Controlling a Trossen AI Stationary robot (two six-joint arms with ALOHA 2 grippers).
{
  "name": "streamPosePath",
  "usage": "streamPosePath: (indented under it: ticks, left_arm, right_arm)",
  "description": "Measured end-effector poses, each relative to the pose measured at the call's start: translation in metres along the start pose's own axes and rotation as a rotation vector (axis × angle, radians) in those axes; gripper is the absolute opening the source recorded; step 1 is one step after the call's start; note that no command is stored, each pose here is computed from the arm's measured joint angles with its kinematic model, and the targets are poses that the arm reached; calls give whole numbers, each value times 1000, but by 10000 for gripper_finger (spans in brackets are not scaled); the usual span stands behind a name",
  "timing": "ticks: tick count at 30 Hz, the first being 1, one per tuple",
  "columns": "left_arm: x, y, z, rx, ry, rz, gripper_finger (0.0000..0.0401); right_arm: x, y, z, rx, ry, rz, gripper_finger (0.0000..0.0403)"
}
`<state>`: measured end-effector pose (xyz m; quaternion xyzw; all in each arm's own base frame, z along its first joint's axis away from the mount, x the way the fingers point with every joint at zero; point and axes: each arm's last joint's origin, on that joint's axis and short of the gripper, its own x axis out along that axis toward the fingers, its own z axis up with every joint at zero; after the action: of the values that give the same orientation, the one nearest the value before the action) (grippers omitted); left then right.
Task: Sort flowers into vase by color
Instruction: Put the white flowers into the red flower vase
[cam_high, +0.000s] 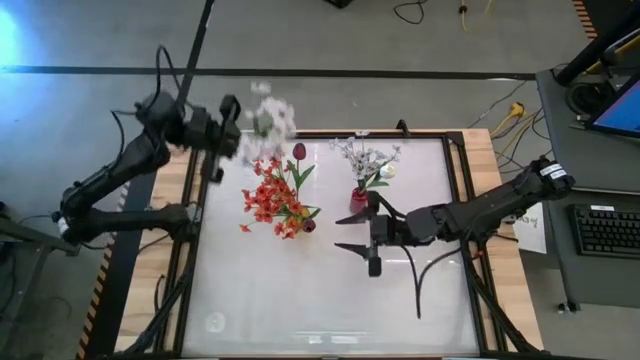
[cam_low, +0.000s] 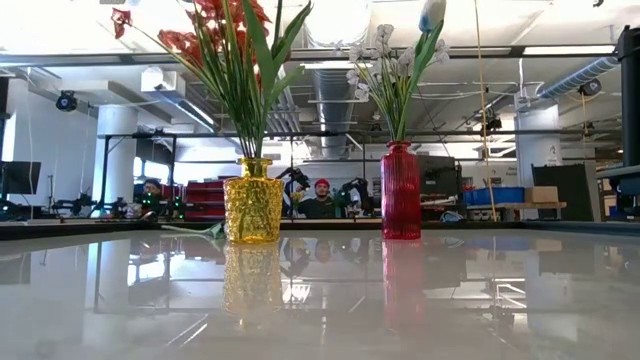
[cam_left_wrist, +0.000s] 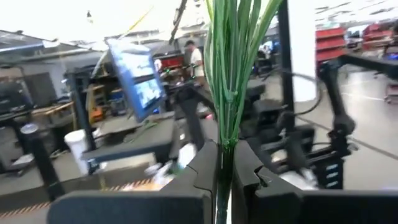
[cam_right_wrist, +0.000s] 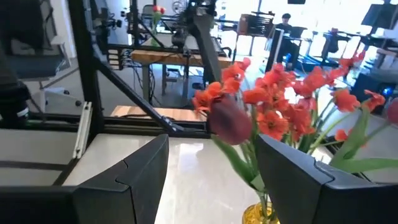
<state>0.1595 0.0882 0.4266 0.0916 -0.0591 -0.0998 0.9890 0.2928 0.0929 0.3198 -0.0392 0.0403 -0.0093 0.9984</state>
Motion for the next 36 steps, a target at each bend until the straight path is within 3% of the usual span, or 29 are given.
streamPosePath:
  ticks: [9,15,23,28,36]
  left_arm:
    - [47,-82,7,60,-10,82,0]
    - [67,-118,-1,87,53,84,0]
    - [83,-133,-18,11,79,33,0]
    - [83,-144,-32,-43,-97,-40,0]
    - [67,-147,-46,-96,-117,-30,0]
  right_arm:
    - [-1,4,-2,-30,16,10,232]
    - [-4,11,-2,-61,17,34,226]
    - [-9,24,-2,-74,15,78,219]
    - [-11,29,-5,-84,25,98,219]
    - [-14,28,-8,-94,56,99,219]
